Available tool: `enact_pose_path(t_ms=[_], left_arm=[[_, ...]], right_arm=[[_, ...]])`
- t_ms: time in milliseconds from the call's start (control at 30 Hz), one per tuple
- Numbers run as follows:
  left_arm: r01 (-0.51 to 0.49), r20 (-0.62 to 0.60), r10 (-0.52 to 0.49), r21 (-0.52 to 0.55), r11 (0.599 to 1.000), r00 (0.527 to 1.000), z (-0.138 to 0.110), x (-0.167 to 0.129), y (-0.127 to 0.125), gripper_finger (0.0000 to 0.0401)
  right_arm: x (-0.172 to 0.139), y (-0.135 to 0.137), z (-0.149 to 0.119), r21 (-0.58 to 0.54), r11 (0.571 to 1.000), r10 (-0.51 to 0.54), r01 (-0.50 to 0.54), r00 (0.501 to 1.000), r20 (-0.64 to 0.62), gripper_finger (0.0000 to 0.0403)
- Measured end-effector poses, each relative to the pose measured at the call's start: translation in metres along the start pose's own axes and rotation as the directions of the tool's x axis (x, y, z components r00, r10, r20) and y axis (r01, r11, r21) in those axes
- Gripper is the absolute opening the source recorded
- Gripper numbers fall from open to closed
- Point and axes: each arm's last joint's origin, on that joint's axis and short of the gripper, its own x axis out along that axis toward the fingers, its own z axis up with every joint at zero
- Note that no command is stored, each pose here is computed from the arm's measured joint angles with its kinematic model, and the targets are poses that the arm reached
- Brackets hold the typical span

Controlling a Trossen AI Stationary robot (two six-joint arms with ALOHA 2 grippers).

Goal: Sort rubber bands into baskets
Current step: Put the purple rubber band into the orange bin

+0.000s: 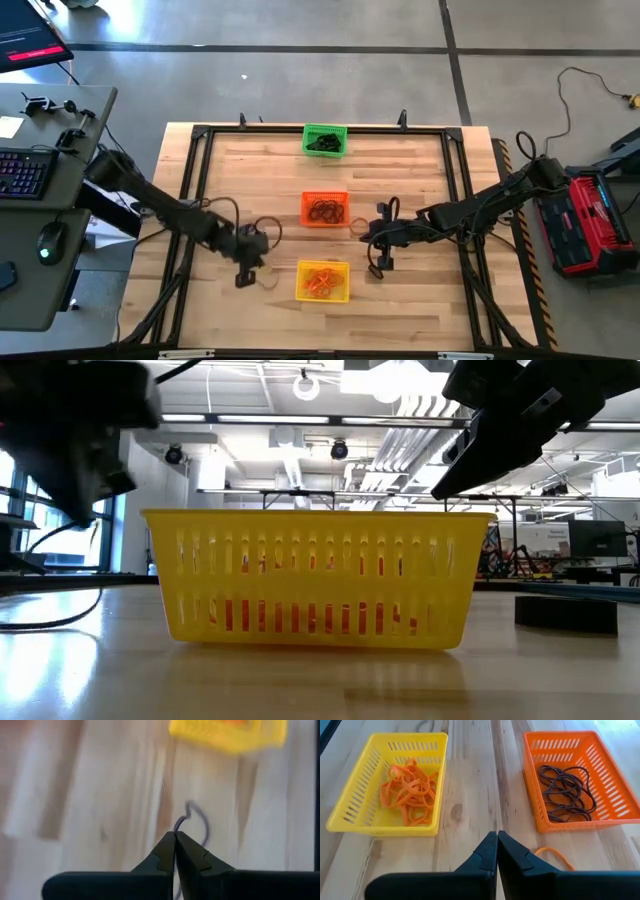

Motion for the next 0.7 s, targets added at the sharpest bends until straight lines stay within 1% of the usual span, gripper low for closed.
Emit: enact_pose_path(t_ms=[200,400,567,700], left_arm=[[-0.005,0.125,0.001,0.032,0.999,0.992,0.021,-0.015,0.021,0.0000],[-0.060,0.229,0.055,0.012,0.998,0.972,0.044,-0.023,0.045,0.0000],[-0.120,0.303,0.097,0.060,0.991,0.948,0.076,-0.036,0.056,0.0000],[-0.165,0.377,0.114,0.106,0.981,0.919,0.105,-0.053,0.061,0.0000]], right_arm=[[0.000,0.000,0.000,0.010,1.000,0.000,0.000,1.000,0.000,0.0000],[0.000,0.000,0.000,0.032,0.999,0.000,0.000,1.000,0.001,0.0000],[0.000,0.000,0.001,0.033,0.999,0.002,-0.002,1.000,0.009,0.0000],[0.000,0.000,0.001,0.030,1.000,0.001,-0.002,1.000,0.009,0.0000]])
